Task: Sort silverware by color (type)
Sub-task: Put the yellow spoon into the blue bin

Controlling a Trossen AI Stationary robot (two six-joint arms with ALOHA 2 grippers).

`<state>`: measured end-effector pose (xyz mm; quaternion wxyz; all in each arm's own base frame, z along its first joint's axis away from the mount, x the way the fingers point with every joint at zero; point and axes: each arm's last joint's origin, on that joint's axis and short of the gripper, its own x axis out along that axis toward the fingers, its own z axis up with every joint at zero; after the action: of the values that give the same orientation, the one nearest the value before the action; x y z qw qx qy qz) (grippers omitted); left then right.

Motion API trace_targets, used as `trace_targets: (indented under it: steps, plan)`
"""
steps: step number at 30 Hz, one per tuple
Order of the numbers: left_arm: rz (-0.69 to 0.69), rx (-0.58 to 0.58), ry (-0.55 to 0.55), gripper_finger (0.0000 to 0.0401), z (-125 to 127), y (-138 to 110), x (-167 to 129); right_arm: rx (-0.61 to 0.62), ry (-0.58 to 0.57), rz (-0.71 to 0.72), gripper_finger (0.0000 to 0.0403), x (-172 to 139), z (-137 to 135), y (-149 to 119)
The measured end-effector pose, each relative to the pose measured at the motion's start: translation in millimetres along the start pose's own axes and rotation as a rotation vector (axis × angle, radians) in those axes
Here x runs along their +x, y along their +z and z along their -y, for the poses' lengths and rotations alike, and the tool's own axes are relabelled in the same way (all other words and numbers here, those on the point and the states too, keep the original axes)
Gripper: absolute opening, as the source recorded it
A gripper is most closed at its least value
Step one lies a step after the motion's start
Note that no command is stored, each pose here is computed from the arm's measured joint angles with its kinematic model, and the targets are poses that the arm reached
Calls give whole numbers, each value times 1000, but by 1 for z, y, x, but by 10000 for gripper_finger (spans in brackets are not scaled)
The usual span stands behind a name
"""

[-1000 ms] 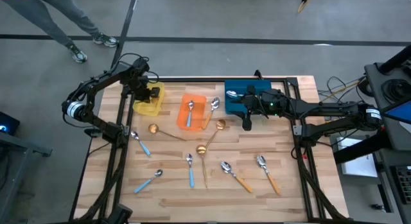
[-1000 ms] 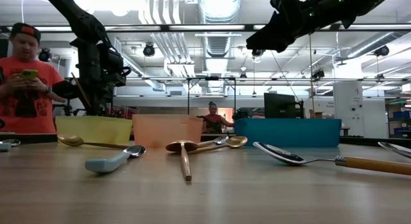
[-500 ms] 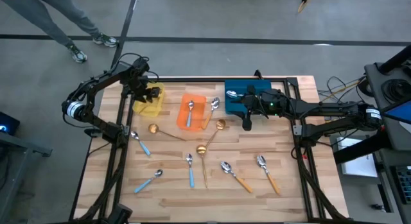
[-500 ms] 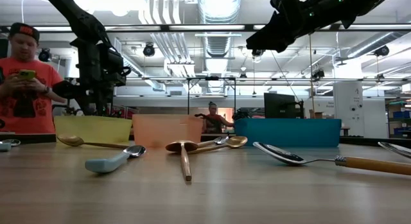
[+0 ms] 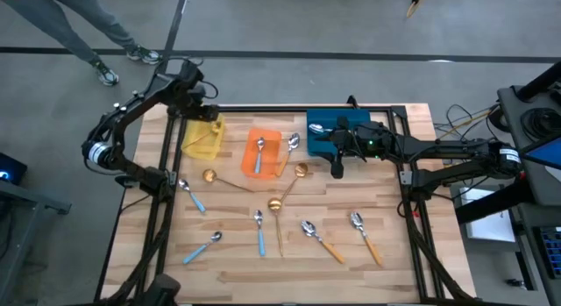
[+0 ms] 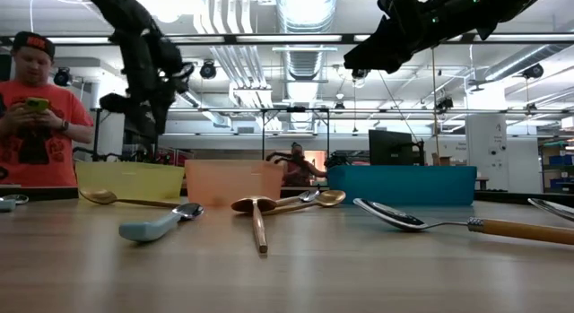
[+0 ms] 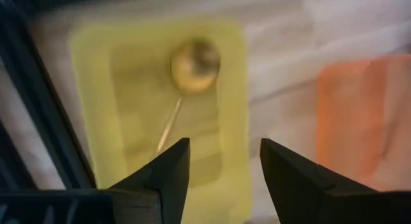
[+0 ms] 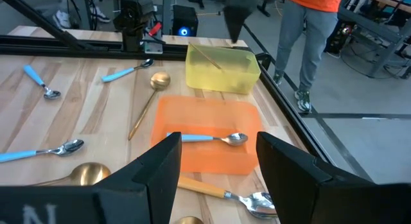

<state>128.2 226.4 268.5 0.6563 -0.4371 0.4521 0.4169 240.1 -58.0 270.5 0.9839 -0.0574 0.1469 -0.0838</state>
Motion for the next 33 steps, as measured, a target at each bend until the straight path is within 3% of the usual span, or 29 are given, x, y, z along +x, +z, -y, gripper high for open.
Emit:
trace_targets:
  steps: [3, 8, 12, 17, 26, 33]
  plan:
    - [99, 69, 3, 169, 20, -3, -15, 0, 0, 0, 194, 0, 0, 0]
    - [270, 256, -105, 169, 66, -24, -37, 4, 0, 0, 194, 0, 0, 0]
    - [395, 429, -231, 169, 104, -53, -51, 38, -2, 5, 194, 0, 0, 0]
    - [506, 615, -263, 168, 141, -100, -58, 121, -3, 21, 194, 0, 0, 2]
    - [567, 874, -254, 168, 175, -180, -58, 329, 24, 24, 194, 0, -6, 5]
    - [561, 996, -304, 168, 185, -211, -55, 459, 141, -66, 194, 6, -39, -1]
